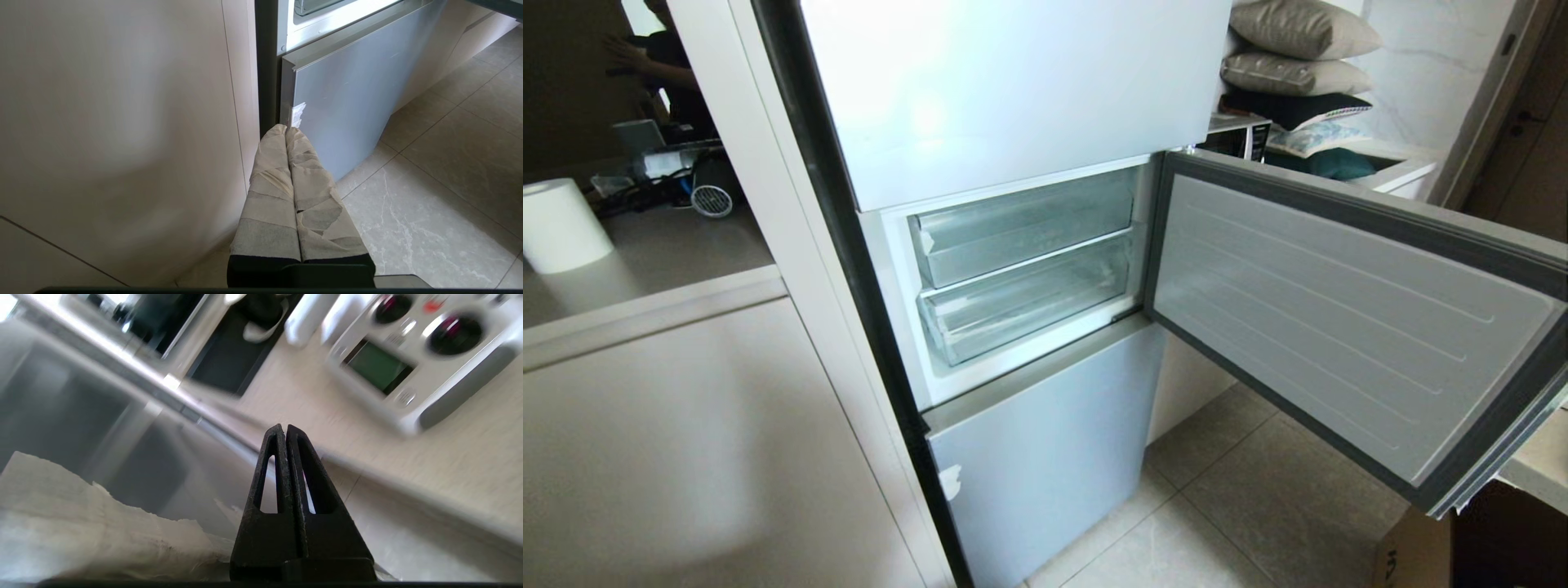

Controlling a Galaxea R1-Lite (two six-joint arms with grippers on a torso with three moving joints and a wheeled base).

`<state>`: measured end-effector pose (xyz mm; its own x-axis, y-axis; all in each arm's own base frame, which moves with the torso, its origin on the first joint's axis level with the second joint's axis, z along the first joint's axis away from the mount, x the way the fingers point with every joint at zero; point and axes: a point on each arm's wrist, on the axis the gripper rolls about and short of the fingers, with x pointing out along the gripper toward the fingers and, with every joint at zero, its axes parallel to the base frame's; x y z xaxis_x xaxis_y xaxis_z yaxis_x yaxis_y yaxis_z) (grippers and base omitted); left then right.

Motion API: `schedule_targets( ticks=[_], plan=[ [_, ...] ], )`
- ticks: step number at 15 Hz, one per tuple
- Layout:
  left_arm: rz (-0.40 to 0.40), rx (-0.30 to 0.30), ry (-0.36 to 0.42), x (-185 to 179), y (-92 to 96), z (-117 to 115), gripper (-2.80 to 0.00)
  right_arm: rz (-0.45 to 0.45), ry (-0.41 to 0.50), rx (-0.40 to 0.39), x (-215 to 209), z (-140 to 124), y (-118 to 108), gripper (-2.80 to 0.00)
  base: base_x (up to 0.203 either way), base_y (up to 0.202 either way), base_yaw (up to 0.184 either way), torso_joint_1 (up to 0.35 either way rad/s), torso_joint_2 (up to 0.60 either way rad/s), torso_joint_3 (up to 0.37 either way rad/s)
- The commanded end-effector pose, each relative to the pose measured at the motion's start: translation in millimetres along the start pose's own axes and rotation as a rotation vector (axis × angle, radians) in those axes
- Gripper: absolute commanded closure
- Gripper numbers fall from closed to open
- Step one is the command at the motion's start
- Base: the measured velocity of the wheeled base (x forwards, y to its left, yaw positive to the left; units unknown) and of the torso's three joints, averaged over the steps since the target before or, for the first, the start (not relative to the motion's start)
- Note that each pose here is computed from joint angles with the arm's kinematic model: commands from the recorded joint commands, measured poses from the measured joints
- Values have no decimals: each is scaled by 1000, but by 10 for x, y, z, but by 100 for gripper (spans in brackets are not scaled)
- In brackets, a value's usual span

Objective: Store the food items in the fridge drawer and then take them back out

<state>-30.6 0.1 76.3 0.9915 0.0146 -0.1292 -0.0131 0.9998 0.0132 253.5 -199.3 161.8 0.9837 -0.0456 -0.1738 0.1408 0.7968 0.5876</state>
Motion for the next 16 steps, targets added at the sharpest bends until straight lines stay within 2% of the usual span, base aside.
schedule_targets(
  ticks=[1, 10, 16],
  plan=[
    [1, 0, 2, 1, 0, 0, 0, 67, 20, -22, -111, -89, 280, 0, 0, 0, 0, 0, 0, 0],
    [1, 0, 2, 1, 0, 0, 0, 312, 176, -83, -413, -691, 1145, 0, 0, 0, 0, 0, 0, 0],
    [1, 0, 2, 1, 0, 0, 0, 385, 222, -113, -665, -982, 1426, 0, 0, 0, 0, 12, 5, -3]
  ],
)
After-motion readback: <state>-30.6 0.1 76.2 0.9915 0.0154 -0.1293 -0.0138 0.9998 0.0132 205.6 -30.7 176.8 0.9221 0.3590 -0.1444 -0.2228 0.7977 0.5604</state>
